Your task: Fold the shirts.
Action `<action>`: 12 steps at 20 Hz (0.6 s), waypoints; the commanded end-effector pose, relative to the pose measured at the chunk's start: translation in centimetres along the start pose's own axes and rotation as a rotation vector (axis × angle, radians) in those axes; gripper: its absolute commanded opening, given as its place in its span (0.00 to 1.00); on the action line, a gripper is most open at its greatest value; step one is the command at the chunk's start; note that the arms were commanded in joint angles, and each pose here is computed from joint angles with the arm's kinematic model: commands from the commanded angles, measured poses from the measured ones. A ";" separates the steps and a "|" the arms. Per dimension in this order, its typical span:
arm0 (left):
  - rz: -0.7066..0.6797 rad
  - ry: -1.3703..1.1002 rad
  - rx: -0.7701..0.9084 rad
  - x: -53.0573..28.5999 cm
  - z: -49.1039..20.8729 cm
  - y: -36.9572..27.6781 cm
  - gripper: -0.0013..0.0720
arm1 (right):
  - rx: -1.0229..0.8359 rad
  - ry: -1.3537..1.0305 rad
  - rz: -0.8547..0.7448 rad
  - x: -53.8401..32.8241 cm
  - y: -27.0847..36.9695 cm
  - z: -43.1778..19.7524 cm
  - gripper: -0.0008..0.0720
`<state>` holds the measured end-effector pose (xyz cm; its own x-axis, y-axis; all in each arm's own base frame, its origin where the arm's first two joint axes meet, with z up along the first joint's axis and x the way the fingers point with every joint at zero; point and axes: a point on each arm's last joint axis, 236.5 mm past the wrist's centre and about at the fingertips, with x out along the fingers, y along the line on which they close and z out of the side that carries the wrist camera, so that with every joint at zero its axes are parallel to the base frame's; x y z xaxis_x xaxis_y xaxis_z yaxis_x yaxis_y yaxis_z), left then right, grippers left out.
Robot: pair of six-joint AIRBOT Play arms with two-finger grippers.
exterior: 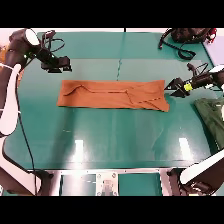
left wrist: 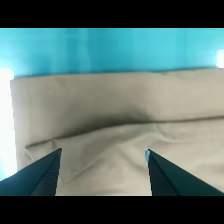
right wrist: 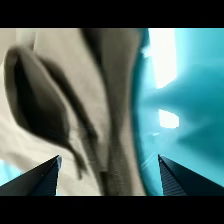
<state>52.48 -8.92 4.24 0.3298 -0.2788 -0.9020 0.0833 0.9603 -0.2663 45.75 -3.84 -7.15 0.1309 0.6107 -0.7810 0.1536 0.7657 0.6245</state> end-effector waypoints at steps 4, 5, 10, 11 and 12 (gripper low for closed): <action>-0.051 0.028 -0.007 -0.4 -0.6 -0.9 0.83 | -0.146 0.072 0.191 3.1 1.8 -1.1 0.97; -0.051 0.029 -0.007 -0.4 -0.6 -0.9 0.83 | -0.145 0.068 0.188 3.2 1.6 -1.0 0.97; -0.056 0.028 -0.008 -0.4 -0.6 -1.0 0.83 | -0.139 -0.039 0.122 4.7 1.2 2.0 0.92; -0.066 0.029 -0.010 -0.3 -0.6 -1.2 0.83 | -0.133 -0.072 0.102 5.0 1.3 2.9 0.92; -0.081 0.026 -0.013 -0.4 -0.5 -1.6 0.83 | -0.129 -0.088 0.091 5.3 1.4 3.3 0.83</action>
<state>51.74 -9.81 4.62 0.2989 -0.3324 -0.8945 0.0935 0.9431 -0.3192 47.90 -0.04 -9.44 0.1561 0.7117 -0.6849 -0.0038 0.6938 0.7201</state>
